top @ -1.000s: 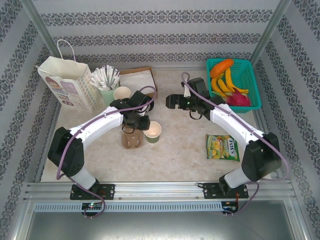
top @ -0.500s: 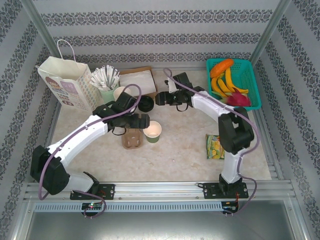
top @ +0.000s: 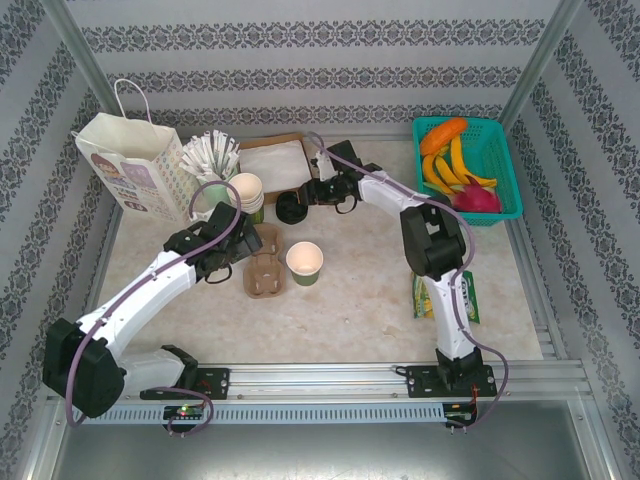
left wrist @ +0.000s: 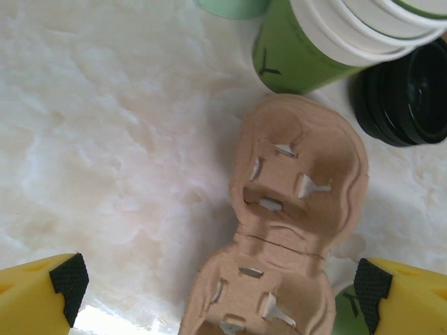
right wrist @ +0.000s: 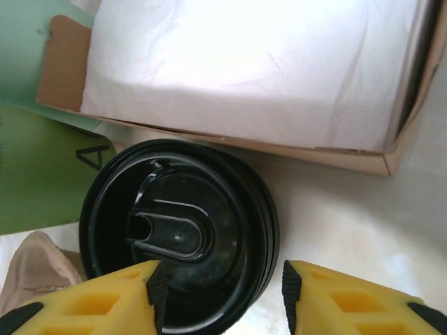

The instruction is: Pack the takeout coffee

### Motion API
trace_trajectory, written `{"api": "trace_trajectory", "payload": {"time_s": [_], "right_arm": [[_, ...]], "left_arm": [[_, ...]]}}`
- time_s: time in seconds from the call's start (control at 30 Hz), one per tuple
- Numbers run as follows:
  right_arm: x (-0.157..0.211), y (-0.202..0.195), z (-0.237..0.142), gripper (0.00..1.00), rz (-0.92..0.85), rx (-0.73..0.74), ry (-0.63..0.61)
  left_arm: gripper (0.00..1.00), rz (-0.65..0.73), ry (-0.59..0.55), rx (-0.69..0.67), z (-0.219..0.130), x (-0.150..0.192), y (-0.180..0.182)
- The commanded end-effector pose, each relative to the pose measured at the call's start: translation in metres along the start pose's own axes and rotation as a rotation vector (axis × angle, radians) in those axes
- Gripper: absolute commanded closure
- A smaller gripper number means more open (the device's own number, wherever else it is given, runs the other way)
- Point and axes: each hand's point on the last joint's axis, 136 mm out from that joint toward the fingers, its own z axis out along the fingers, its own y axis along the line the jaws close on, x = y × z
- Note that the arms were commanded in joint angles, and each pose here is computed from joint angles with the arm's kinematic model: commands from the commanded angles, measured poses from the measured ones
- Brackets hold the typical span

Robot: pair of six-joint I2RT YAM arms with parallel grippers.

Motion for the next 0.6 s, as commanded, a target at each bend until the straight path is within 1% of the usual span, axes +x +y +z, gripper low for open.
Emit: {"api": "trace_trajectory", "payload": {"time_s": [0.0, 0.1, 0.27, 0.43, 0.57], "right_arm": [[0.006, 0.007, 0.012, 0.52, 0.003, -0.027, 0.048], [0.009, 0.002, 0.017, 0.54, 0.005, -0.006, 0.057], [0.009, -0.001, 0.022, 0.61, 0.01, 0.007, 0.061], [0.009, -0.004, 0.024, 0.77, -0.003, 0.03, 0.067], [0.003, -0.003, 0.019, 0.82, -0.03, 0.06, 0.051]], "left_arm": [[0.0, -0.087, -0.101, -0.025, -0.005, -0.019, 0.009], [0.0, -0.083, -0.121, -0.034, -0.006, -0.021, 0.013], [0.0, -0.079, -0.127, -0.034, -0.003, -0.021, 0.013], [0.0, -0.074, -0.12, -0.04, -0.001, -0.02, 0.013], [0.0, -0.064, -0.111, -0.042, 0.0, -0.018, 0.013]]}}
